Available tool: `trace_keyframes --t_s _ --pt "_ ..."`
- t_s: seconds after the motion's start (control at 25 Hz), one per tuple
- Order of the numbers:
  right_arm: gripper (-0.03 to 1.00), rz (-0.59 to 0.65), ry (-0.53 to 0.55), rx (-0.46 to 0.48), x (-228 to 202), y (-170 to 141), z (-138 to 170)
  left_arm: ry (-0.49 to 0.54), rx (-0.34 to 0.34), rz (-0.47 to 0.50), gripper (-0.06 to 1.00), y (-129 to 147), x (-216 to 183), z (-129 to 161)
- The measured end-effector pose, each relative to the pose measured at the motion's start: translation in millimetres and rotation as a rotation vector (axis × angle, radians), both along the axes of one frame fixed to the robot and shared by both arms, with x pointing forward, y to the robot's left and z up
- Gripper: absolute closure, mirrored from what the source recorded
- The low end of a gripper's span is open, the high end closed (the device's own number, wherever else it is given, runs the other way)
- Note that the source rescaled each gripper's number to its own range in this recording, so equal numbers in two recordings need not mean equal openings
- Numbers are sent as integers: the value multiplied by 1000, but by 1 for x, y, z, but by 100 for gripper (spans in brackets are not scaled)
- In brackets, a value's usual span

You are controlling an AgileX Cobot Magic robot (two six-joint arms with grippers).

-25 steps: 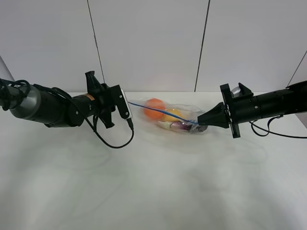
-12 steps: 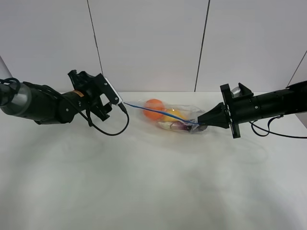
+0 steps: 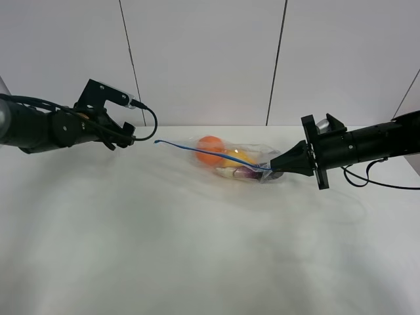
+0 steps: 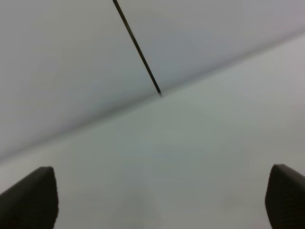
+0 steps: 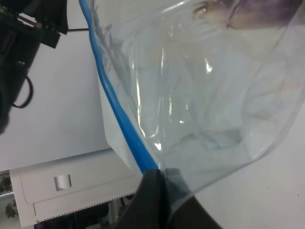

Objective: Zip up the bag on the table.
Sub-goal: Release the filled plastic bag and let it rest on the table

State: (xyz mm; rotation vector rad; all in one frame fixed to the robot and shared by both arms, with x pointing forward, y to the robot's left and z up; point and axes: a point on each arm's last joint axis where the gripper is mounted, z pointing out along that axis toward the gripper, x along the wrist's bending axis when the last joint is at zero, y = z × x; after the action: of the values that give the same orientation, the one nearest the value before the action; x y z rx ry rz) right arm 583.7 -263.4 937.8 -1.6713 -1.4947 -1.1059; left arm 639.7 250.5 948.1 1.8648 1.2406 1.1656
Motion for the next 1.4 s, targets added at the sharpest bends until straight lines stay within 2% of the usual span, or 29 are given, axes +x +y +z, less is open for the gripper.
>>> trace_keyframes --t_s 0.12,0.24,0.4,0.52,0.72,0.88,1.04,1.24,1.4 --pt "97 0 0 0 0 0 0 201 -100 5 -5 11 7 5" --pt "97 0 0 0 0 0 0 428 -235 29 -5 20 8 13" --pt "97 0 0 0 0 0 0 638 -350 45 -5 27 7 35" --pt "97 0 0 0 0 0 0 807 -398 61 -5 26 1 51" --pt "97 0 0 0 0 0 0 983 -368 196 -5 33 -8 73" --pt "97 1 0 2 0 0 0 968 -304 242 -5 41 -13 90" --pt "97 2 1 2 0 0 0 909 -283 244 -5 43 -29 116" --pt "97 2 1 2 0 0 0 862 -288 245 -5 44 -81 143" --pt "97 2 1 2 0 0 0 887 -252 262 -5 47 -141 139"
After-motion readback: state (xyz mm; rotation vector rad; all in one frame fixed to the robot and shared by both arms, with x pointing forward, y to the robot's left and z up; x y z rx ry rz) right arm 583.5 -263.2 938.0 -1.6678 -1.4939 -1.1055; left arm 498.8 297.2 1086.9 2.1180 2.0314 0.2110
